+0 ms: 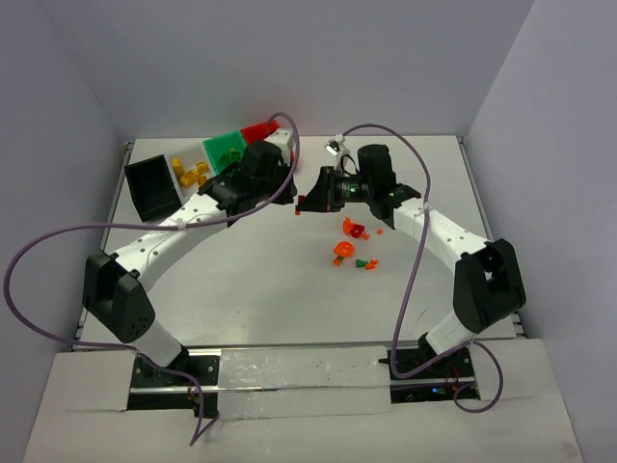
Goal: Sort the legos into containers by color
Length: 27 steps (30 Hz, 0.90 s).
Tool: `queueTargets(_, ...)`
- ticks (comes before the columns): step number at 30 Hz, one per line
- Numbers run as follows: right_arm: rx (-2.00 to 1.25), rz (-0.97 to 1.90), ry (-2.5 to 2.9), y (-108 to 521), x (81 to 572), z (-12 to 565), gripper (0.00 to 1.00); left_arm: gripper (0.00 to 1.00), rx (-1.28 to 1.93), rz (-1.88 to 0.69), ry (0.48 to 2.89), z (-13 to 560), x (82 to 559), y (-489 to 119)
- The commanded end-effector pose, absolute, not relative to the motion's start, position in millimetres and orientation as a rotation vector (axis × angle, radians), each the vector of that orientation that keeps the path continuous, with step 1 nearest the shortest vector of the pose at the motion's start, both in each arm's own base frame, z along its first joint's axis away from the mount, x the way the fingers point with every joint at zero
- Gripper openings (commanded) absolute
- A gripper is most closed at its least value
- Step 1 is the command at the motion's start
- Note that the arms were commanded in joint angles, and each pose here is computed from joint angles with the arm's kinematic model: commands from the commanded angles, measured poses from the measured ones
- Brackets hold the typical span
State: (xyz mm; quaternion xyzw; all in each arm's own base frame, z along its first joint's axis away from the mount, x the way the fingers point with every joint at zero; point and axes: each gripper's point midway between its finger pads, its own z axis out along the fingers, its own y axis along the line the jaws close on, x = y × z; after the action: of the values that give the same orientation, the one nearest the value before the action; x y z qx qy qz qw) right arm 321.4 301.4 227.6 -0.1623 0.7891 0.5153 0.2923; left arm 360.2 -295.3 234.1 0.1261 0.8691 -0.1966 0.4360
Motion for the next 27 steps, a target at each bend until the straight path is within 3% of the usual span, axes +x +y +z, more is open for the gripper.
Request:
queueTargets(1, -0.509, 1.363, 1.975, 301.4, 316.4, 259.8, 0.0, 0.0, 0.198, -0.296, 2.139, 229.2, 384.9, -240.4)
queueTargets(16, -0.59, 1.286, 1.98, 326.1, 325.5, 252.9, 0.0, 0.0, -0.032, -0.095, 2.159, 227.9, 445.4, -1.2)
queueTargets(27, -0.631, 1.356, 1.981, 350.6, 326.7, 252.3, 0.0, 0.0, -0.174, -0.098, 2.289, 170.6, 497.5, 93.4)
